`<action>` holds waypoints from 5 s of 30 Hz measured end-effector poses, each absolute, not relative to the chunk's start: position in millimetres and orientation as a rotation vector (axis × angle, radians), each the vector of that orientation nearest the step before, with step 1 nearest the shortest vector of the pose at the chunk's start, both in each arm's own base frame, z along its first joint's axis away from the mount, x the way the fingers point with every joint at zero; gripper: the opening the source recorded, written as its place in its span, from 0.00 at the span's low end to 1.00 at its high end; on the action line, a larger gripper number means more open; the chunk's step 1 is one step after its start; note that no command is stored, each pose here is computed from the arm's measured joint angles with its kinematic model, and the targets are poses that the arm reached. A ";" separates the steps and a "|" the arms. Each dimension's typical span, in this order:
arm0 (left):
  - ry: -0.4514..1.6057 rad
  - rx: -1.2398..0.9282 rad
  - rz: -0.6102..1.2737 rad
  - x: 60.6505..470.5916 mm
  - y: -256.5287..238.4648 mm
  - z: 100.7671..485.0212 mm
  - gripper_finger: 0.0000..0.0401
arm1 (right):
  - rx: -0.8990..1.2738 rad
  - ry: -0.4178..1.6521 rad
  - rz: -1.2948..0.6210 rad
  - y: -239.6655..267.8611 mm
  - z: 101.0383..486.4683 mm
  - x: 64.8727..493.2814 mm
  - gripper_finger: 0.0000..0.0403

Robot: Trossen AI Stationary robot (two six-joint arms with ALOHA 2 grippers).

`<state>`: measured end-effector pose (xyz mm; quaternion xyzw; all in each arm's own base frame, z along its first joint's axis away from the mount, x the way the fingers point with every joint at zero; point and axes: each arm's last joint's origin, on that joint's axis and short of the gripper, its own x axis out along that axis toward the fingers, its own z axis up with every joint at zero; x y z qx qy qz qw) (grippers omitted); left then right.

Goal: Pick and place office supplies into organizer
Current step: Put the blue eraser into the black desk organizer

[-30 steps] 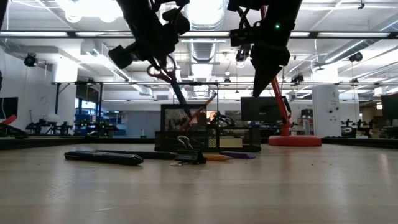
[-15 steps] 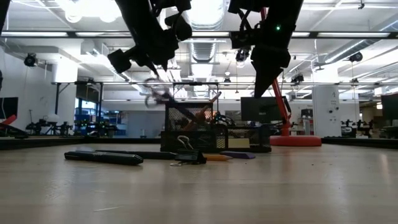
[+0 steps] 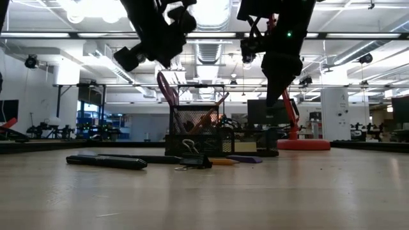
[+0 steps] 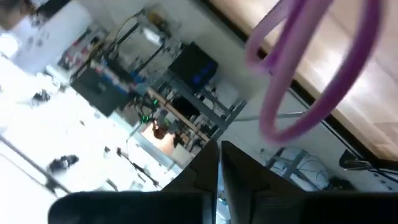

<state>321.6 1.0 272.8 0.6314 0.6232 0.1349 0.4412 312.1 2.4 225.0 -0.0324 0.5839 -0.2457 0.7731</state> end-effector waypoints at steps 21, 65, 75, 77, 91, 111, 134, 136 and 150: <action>0.848 0.048 0.447 228.7 -28.4 357.1 0.01 | 0.132 1.229 -0.116 47.2 216.3 322.4 0.50; 0.681 -0.199 0.383 103.4 -20.2 273.4 0.01 | 0.306 1.152 -0.434 89.8 126.8 362.3 0.50; 0.682 -0.197 0.384 105.1 -20.6 270.1 0.01 | 0.351 1.162 -0.369 82.4 121.3 368.2 0.49; 0.676 -0.199 0.385 105.5 -20.7 270.4 0.01 | 0.390 1.173 -0.337 80.1 120.0 370.4 0.46; 0.650 -0.211 0.381 107.5 -21.3 272.7 0.01 | 0.385 1.193 -0.326 74.7 116.2 370.5 0.22; 0.645 -0.213 0.381 110.1 -22.1 272.8 0.01 | 0.291 1.131 -0.265 72.8 163.7 390.6 0.06; 0.662 -0.197 0.383 114.3 -23.5 270.9 0.01 | -0.027 1.271 -0.075 70.2 185.8 405.5 0.21; 0.667 -0.192 0.384 115.1 -23.8 270.3 0.01 | -0.082 1.264 -0.090 78.1 184.1 404.6 0.27; 0.702 -0.153 0.380 119.6 -25.4 267.0 0.01 | 0.033 1.348 -0.134 85.6 147.3 410.4 0.49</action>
